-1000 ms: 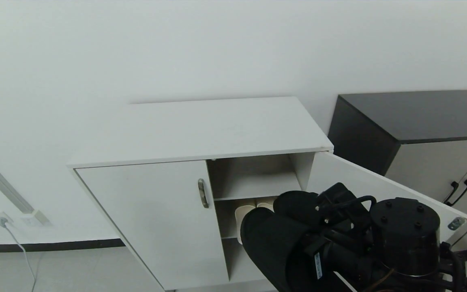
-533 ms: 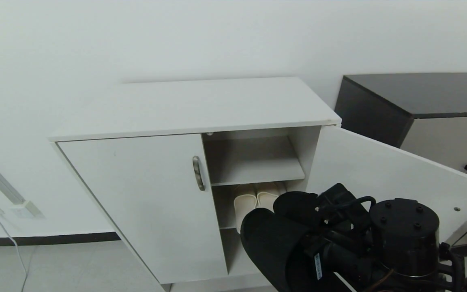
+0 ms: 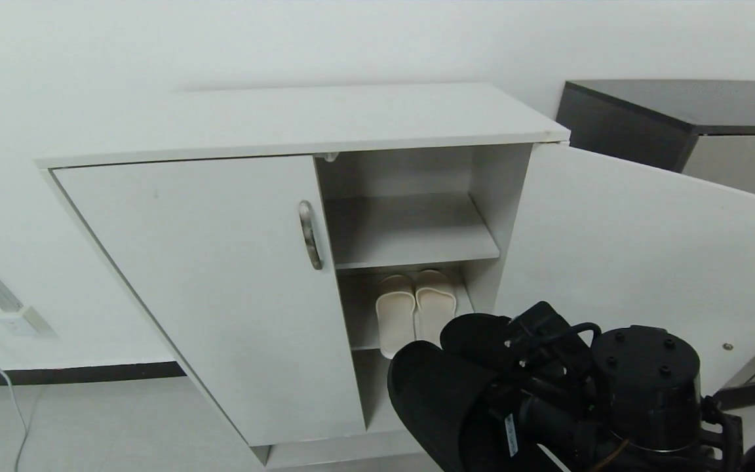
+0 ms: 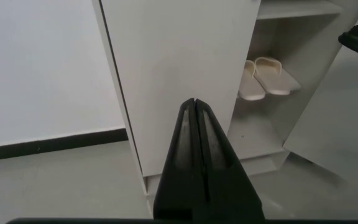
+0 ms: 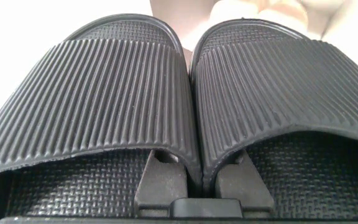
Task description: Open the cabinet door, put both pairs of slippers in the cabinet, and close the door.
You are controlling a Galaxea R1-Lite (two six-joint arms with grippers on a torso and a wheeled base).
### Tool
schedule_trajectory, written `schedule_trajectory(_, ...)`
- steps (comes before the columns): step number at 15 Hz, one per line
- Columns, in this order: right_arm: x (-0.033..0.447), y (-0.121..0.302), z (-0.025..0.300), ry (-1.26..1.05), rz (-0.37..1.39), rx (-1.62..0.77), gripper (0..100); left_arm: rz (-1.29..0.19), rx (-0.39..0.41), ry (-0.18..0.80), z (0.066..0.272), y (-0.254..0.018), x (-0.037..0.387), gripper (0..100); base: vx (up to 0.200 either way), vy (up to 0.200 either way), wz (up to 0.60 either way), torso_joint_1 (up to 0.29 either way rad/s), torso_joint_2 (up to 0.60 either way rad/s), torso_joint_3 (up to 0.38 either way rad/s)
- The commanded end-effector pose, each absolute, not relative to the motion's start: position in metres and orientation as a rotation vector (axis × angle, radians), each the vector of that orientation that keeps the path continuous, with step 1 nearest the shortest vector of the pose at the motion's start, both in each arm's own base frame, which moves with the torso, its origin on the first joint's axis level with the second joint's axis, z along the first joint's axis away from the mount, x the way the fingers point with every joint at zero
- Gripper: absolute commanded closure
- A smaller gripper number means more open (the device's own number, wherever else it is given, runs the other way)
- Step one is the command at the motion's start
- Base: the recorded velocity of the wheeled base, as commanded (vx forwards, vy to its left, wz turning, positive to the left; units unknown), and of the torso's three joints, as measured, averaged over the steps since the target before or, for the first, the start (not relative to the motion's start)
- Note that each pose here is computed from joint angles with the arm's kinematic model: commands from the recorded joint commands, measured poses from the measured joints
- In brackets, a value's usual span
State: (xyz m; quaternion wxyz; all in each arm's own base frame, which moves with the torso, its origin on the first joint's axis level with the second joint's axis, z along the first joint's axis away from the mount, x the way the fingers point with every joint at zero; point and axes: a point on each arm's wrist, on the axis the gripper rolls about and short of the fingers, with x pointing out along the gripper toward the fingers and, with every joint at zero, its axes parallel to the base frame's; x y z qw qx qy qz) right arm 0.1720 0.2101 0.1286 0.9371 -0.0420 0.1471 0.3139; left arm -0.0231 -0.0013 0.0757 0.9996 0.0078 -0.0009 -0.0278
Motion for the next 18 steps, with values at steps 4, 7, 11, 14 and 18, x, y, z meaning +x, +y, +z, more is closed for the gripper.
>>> schedule_trajectory(4, 0.1695, 0.2117, 0.1265, 0.305, 0.652, -0.092, 100, -0.055, 0.015, 0.000, 0.0757, -0.0013, -0.0230, 100, 0.000, 0.000, 0.00, -0.062, 0.45, 0.376)
schedule_trajectory(7, 0.1696, 0.2126, 0.1256, 0.299, 0.654, -0.089, 100, -0.055, 0.015, -0.002, 0.0762, -0.0013, -0.0231, 100, 0.000, 0.000, 0.00, -0.017, 0.39, 0.367)
schedule_trajectory(11, 0.1696, 0.2125, 0.1238, 0.303, 0.654, -0.091, 100, -0.055, 0.015, 0.000, 0.0757, -0.0013, -0.0230, 100, 0.000, 0.000, 0.00, 0.003, 0.07, 0.070)
schedule_trajectory(14, 0.1689, 0.2116, 0.1217, 0.305, 0.656, -0.114, 100, -0.055, 0.015, 0.000, 0.0757, -0.0013, -0.0230, 100, 0.000, 0.000, 0.00, 0.000, 0.00, 0.000)
schedule_trajectory(18, 0.1694, 0.2130, 0.1189, 0.301, 0.659, -0.111, 100, -0.055, 0.015, 0.000, 0.0757, -0.0013, -0.0230, 100, 0.000, 0.000, 0.00, 0.000, 0.00, 0.000)
